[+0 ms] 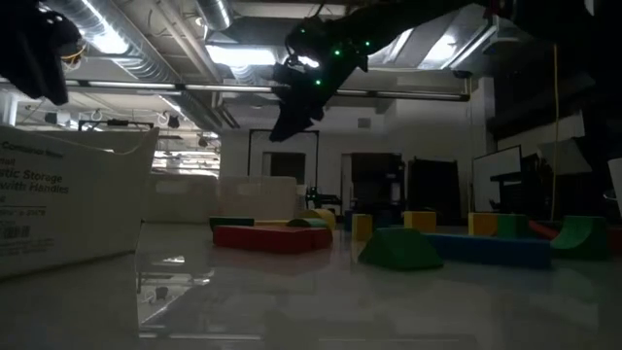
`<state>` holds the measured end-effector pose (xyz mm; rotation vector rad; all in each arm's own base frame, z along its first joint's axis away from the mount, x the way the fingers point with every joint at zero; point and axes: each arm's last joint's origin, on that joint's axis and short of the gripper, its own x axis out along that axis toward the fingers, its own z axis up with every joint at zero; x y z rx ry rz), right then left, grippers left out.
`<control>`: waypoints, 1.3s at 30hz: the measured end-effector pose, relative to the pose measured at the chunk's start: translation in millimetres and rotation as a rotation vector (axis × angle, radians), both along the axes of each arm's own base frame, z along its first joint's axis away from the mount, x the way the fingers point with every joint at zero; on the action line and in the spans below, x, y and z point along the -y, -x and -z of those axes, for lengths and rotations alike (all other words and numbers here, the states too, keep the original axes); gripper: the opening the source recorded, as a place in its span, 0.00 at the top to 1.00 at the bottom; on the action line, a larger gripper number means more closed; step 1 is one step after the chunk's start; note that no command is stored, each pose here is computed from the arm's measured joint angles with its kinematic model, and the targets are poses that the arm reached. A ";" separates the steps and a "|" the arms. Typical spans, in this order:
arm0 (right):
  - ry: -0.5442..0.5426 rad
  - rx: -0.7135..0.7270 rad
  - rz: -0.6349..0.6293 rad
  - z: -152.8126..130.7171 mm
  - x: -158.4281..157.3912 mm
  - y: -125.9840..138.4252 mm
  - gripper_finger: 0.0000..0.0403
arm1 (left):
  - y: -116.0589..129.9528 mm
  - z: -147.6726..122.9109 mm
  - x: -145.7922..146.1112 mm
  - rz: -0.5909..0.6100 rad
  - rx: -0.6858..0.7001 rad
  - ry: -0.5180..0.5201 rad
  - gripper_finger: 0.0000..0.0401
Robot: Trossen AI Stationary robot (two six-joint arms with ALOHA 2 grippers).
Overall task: Sort blocks
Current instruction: Put the blue block into the top left white bin
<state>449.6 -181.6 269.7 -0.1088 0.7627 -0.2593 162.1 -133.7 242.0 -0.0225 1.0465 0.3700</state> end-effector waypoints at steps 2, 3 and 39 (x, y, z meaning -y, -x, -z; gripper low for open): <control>-0.012 0.001 0.022 0.2 -1.0 -0.2 0.58 | -2.5 0.5 -10.3 -0.131 0.000 0.007 0.58; -0.014 0.003 0.026 -0.1 -2.3 -0.5 0.58 | -3.2 0.7 -16.2 -0.194 -0.007 0.003 0.58; -0.111 -0.379 -0.223 -49.1 -144.6 48.8 0.58 | -16.9 67.0 -119.4 -0.354 -0.401 0.227 0.58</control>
